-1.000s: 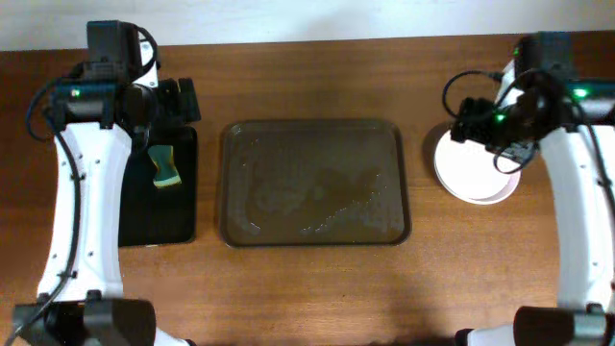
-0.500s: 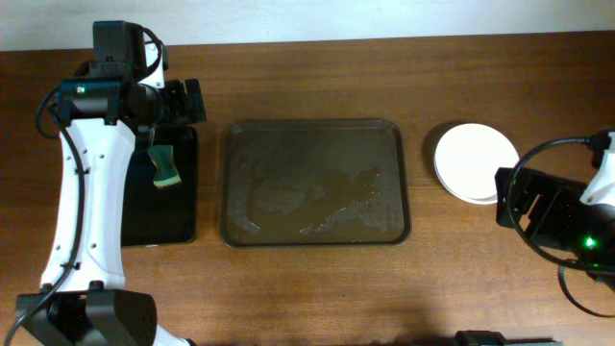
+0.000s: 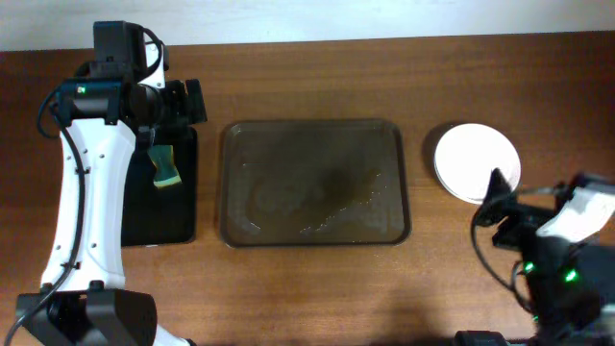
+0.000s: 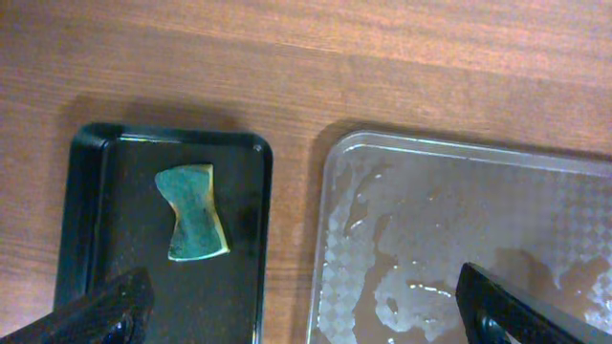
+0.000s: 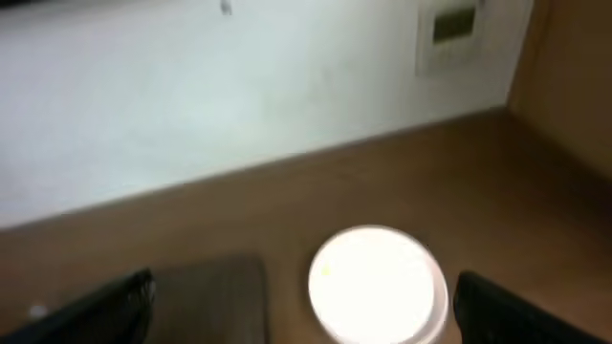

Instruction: Clean dirty plates on tray and stack at the side

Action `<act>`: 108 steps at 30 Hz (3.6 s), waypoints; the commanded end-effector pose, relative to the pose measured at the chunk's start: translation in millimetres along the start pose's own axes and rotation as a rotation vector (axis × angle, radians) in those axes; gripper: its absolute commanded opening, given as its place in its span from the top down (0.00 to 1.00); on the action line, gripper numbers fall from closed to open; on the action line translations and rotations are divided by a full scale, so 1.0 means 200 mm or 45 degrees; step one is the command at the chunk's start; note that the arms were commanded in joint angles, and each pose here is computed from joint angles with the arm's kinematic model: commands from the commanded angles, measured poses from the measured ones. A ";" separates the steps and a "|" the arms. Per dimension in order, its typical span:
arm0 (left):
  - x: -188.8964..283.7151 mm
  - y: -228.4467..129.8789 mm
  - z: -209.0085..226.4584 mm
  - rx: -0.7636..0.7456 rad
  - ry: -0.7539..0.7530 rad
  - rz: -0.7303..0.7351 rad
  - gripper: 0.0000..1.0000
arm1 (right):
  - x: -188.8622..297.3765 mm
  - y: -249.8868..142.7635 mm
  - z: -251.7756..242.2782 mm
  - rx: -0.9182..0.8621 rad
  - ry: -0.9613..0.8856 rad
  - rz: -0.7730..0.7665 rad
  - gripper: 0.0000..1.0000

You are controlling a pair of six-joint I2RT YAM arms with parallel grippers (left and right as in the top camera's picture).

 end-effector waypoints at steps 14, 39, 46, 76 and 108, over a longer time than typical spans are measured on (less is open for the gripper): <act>-0.01 0.00 -0.01 -0.012 -0.009 0.006 0.01 | -0.22 -0.68 -0.14 0.065 0.260 -0.389 0.01; -0.01 -0.01 0.02 -0.012 0.049 0.012 0.01 | -0.27 -0.87 -0.19 0.096 0.215 -0.137 0.02; 0.08 0.01 -0.01 -0.202 0.052 -0.052 0.01 | -0.27 -0.87 -0.19 0.096 0.215 -0.137 0.02; 0.04 -1.17 -0.01 -0.453 0.296 -1.143 0.01 | -0.27 -0.87 -0.19 0.096 0.215 -0.137 0.02; -0.02 -1.20 -0.01 -0.539 0.352 -1.172 0.01 | -0.27 -0.87 -0.19 0.096 0.215 -0.137 0.02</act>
Point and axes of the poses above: each gripper's point midway between its finger pads, its own x axis back along the fingers, its own z axis along the line the jaws close on, y = z × x, the point moved 5 cm from there along x, back along the fingers, and after that the axes turned 9 degrees about -x, right-handed, at the moved point
